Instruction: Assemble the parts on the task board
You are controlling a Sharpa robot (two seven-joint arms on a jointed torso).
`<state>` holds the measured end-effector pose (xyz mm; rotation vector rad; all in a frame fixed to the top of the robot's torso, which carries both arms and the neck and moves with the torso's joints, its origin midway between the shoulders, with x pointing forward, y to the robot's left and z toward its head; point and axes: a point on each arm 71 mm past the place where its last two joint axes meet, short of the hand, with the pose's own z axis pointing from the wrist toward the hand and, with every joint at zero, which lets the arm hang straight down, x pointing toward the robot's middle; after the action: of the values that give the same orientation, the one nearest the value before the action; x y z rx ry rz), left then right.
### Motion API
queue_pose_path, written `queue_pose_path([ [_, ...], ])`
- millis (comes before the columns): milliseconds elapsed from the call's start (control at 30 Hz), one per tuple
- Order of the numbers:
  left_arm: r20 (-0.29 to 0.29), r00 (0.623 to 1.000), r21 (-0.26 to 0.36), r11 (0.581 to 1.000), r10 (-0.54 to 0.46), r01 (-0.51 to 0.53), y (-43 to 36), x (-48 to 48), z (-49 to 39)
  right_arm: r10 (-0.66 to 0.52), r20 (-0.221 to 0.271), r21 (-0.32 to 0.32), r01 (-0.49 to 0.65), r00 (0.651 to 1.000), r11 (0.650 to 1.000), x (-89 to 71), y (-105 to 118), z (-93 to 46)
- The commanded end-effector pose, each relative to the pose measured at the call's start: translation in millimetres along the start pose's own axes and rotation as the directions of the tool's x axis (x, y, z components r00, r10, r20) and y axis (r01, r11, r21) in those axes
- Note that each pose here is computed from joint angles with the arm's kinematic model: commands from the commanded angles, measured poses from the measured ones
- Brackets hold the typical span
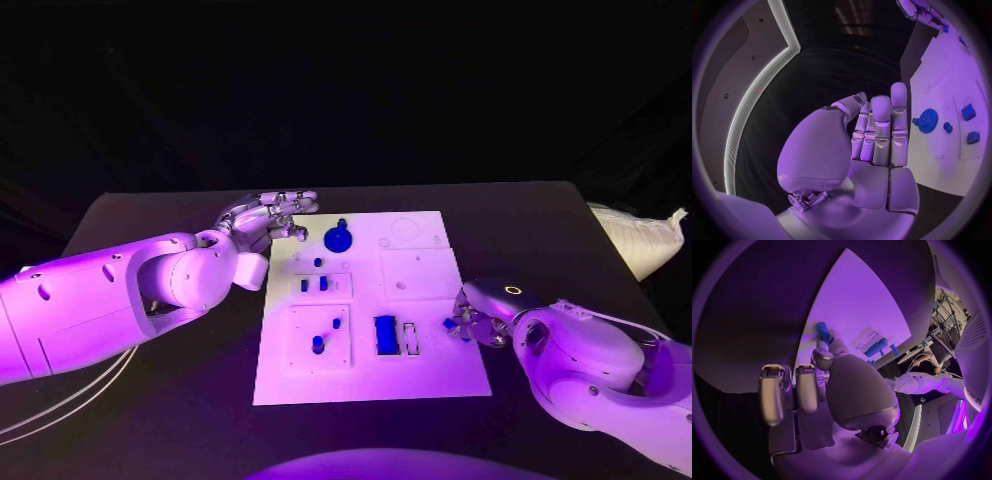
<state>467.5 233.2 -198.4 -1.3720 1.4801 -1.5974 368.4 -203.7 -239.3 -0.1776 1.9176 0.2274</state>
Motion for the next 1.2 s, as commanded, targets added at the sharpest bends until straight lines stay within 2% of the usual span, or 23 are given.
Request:
queue_pose_path([
  [33,-0.020,1.000,0.004,1.000,-0.005,0.005,-0.3,2.1,0.0,-0.068,-0.102,0.039,0.073,0.992,0.997,19.0,-5,-0.6],
  [200,-0.022,1.000,0.004,1.000,-0.004,0.004,-0.2,2.5,0.0,-0.038,-0.083,0.043,0.042,0.996,0.998,17.9,-4,0.1],
  [400,-0.021,1.000,0.004,1.000,-0.003,0.003,-0.4,2.1,-0.3,0.101,-0.049,0.059,-0.098,0.994,0.993,14.8,-2,-2.5],
  [733,-0.021,1.000,0.005,1.000,-0.003,0.003,-0.5,2.0,-0.6,0.341,0.018,0.046,-0.341,0.940,0.939,-1.1,3,-11.8],
  [967,-0.023,1.000,0.005,1.000,-0.003,0.003,-0.5,2.3,-0.6,0.445,-0.005,0.048,-0.445,0.895,0.894,-4.0,10,-14.5],
  [1200,-0.024,1.000,0.005,1.000,-0.004,0.004,-0.4,2.6,-0.5,0.498,-0.031,0.044,-0.496,0.867,0.867,-3.3,18,-13.5],
])
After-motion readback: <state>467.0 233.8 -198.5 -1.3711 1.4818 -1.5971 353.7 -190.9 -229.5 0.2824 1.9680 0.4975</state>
